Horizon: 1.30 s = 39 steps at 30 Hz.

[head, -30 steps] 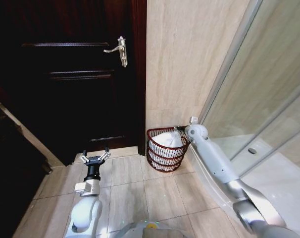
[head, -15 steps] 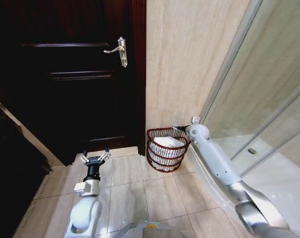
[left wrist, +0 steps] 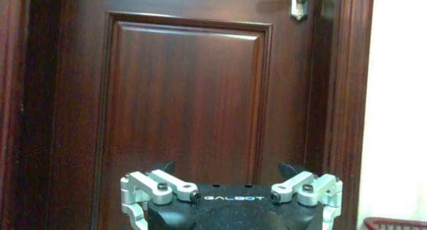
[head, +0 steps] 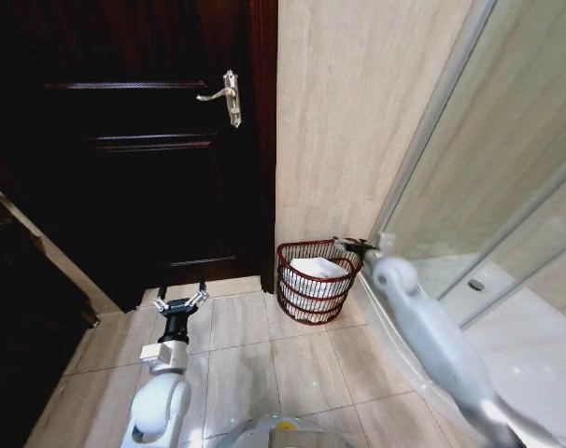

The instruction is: Discard the used towel into the hamper.

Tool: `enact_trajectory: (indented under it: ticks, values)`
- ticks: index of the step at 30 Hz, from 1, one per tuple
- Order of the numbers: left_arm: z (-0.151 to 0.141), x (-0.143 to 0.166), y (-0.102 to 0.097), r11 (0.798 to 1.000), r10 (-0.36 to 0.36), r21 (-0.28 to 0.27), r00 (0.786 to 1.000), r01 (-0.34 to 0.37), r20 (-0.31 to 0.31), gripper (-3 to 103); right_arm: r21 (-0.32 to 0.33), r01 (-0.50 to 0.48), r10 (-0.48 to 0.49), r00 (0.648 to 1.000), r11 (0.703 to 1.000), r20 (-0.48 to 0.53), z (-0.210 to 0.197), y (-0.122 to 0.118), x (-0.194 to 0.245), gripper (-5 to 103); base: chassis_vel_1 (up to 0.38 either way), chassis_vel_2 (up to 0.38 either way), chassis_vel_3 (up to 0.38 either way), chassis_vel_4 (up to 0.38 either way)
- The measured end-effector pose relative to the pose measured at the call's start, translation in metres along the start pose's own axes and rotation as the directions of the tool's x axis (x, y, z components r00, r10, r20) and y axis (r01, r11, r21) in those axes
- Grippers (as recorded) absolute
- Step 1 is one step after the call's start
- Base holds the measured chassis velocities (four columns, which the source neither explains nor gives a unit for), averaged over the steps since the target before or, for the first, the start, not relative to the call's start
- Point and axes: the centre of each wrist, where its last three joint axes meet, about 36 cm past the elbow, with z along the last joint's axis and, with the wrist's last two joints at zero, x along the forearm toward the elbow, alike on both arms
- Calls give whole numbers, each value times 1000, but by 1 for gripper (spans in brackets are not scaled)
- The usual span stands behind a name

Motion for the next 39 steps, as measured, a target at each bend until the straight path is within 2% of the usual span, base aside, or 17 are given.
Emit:
enact_trajectory:
  ticks: [4, 5, 7, 8, 11, 13, 15, 16, 18, 26, 39]
  values:
    - [-7, 4, 0, 1000, 13, 12, 1000, -13, 4, 100, -4, -43, 43, 996, 999, 72, 12, 5, 44, 100, 0, 0, 0, 0]
    - [-7, 4, 0, 1000, 13, 12, 1000, -13, 4, 100, -4, -43, 43, 996, 999, 72, 12, 5, 44, 100, 0, 0, 0, 0]
    - [-16, 8, 1, 999, 25, 20, 1000, -25, 4, 100, 23, -84, 82, 992, 996, 96, 31, 14, 78, 100, 0, 0, 0, 0]
    - [-16, 8, 1, 999, 25, 20, 1000, -25, 4, 100, 23, -84, 82, 992, 996, 96, 31, 14, 78, 100, 0, 0, 0, 0]
    - [-19, 14, 2, 999, 45, -2, 999, -45, -4, 100, 37, -101, 96, 989, 994, 113, 44, 29, 125, 100, 0, 0, 0, 0]
    - [-19, 15, 2, 999, 46, -5, 999, -47, -3, 100, 36, -102, 97, 989, 994, 114, 47, 33, 134, 100, 0, 0, 0, 0]
    - [-21, 20, -2, 999, 54, -1, 999, -54, -2, 100, 13, -87, 85, 992, 996, 97, 58, 41, 170, 100, 0, 0, 0, 0]
    - [-21, 20, -2, 999, 54, -1, 999, -54, -2, 100, 13, -87, 85, 992, 996, 97, 58, 41, 170, 100, 0, 0, 0, 0]
    - [-27, 25, -5, 997, 80, -4, 997, -80, 4, 100, -10, -102, 103, 989, 995, 103, 63, 47, 190, 100, 0, 0, 0, 0]
    - [-33, 31, -6, 994, 108, -7, 994, -108, 21, 100, -20, -137, 138, 986, 990, 95, 60, 54, 210, 100, 0, 0, 0, 0]
    - [-36, 32, -9, 993, 119, -23, 992, -118, 39, 100, -37, -133, 134, 990, 990, 53, 64, 66, 218, 100, 67, -74, -66, 72]
